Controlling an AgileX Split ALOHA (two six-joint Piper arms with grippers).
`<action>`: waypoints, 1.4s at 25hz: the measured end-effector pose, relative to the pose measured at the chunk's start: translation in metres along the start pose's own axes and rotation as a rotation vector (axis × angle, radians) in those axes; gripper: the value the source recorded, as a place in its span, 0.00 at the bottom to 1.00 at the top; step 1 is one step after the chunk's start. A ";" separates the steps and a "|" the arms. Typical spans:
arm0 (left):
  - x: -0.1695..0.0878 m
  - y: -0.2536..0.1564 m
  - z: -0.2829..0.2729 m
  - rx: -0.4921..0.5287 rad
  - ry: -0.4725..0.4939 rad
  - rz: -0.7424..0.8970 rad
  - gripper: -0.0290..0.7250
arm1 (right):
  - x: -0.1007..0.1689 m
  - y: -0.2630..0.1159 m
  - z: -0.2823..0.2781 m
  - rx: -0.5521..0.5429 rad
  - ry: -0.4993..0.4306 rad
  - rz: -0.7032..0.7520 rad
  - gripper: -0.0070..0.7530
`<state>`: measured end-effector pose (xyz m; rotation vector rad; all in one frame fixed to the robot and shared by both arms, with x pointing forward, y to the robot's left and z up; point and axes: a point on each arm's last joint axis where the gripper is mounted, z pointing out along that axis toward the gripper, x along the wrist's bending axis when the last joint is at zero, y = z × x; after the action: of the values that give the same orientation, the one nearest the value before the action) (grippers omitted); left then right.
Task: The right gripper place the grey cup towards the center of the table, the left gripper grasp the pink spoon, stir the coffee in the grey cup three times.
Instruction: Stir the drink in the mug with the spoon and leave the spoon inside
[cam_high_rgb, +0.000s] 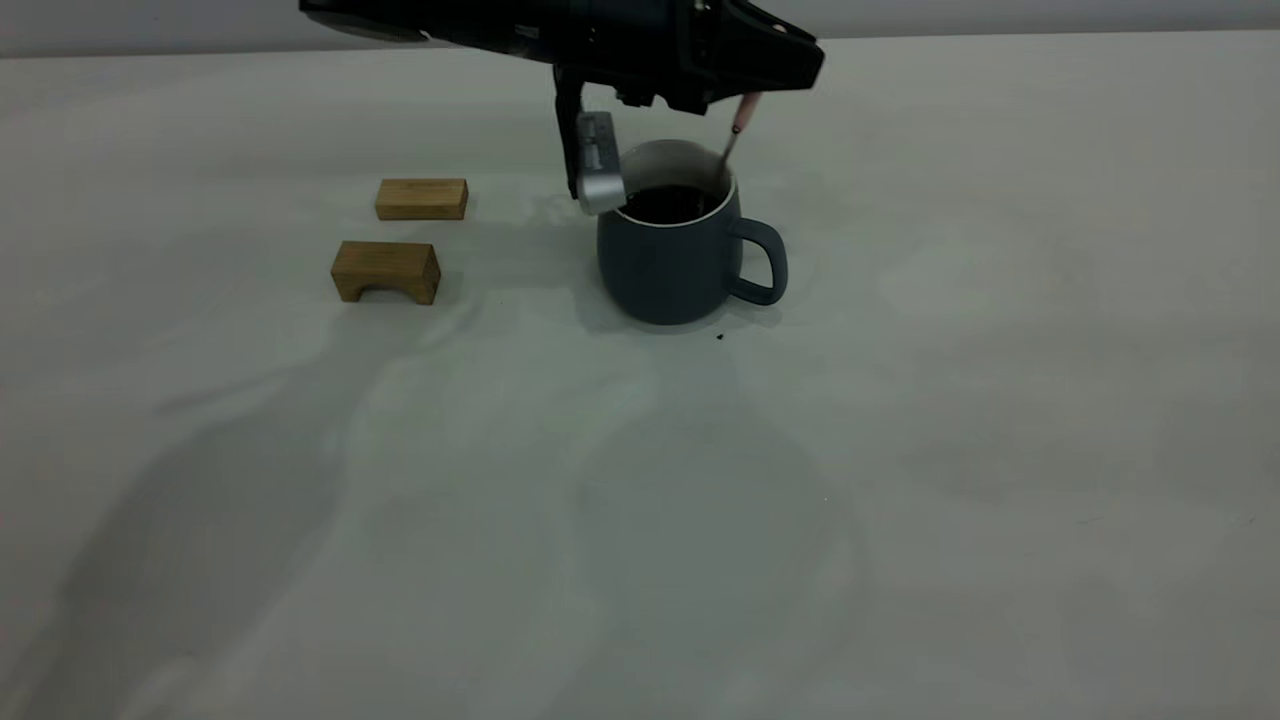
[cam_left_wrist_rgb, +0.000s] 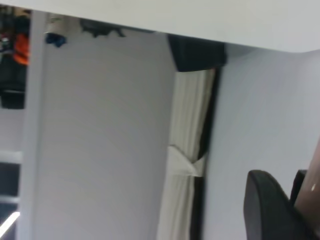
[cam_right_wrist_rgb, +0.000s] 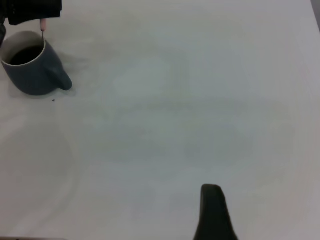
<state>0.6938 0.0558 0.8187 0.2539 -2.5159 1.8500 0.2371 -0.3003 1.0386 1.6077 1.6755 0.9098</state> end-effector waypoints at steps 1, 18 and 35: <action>0.002 0.000 0.000 0.004 0.024 0.001 0.23 | 0.000 0.000 0.000 0.000 0.000 0.000 0.76; -0.018 0.019 -0.039 -0.078 -0.009 -0.090 0.23 | 0.000 0.000 0.000 -0.001 -0.001 0.000 0.76; 0.007 0.018 -0.020 -0.129 0.180 0.014 0.23 | 0.000 0.000 0.000 -0.001 -0.001 0.000 0.76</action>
<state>0.6826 0.0791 0.8087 0.0653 -2.5048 1.6255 0.2370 -0.3004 1.0386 1.6070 1.6747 0.9093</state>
